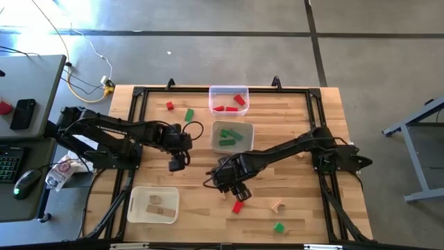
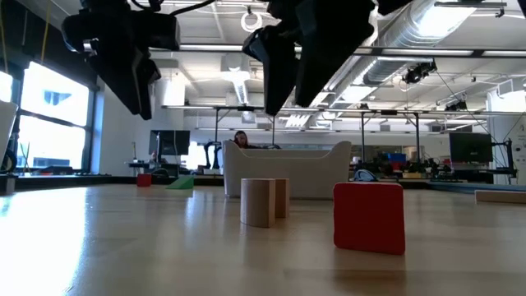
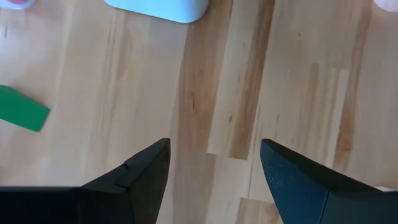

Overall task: Sort & place blocks by color
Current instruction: Put the brown half circle block into the bottom white bin

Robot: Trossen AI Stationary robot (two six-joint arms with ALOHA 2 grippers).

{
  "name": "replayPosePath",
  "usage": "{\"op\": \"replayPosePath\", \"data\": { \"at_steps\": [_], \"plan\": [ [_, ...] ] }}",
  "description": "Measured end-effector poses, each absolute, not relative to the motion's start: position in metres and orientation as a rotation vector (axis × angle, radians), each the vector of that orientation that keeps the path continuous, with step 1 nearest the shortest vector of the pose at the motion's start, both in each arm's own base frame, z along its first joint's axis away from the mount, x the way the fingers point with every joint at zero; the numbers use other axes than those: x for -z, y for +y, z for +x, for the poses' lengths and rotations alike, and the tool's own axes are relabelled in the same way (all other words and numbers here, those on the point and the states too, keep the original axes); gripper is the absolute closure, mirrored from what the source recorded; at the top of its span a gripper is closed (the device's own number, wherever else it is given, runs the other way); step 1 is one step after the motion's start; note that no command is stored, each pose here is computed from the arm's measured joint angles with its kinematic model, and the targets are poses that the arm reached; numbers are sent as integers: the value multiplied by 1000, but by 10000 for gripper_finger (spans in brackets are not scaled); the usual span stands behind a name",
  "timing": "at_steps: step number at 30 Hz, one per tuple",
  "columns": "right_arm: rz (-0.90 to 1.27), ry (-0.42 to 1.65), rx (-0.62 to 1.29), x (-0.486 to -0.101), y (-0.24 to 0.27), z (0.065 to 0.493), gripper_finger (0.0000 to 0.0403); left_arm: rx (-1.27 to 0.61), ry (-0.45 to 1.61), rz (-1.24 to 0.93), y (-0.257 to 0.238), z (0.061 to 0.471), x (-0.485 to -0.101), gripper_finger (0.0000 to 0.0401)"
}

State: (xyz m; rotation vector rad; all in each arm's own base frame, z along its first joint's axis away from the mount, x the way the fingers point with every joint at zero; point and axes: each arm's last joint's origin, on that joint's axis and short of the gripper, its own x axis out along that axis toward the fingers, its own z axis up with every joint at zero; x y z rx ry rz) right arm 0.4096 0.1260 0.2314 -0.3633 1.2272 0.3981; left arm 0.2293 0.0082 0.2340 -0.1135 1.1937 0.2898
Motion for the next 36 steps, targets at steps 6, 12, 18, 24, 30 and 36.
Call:
{"op": "replayPosePath", "data": {
  "at_steps": [6,12,18,24,30,36],
  "plan": [
    [-366,1233,-417,-215,134,416,179,-295,1189,-128,6,230,-234,166],
    [-354,1235,-432,-195,137,425,179,-298,1188,-133,6,230,-234,166],
    [-356,1261,-434,-177,139,430,179,-299,1186,-132,6,230,-234,166],
    [-350,1246,-434,-176,139,432,179,-299,1173,-133,6,231,-235,166],
    [-341,1260,-421,-169,136,434,179,-298,1171,-134,6,231,-234,166],
    [-343,1268,-416,-163,136,436,180,-298,1168,-134,6,232,-235,166]
  ]
}}
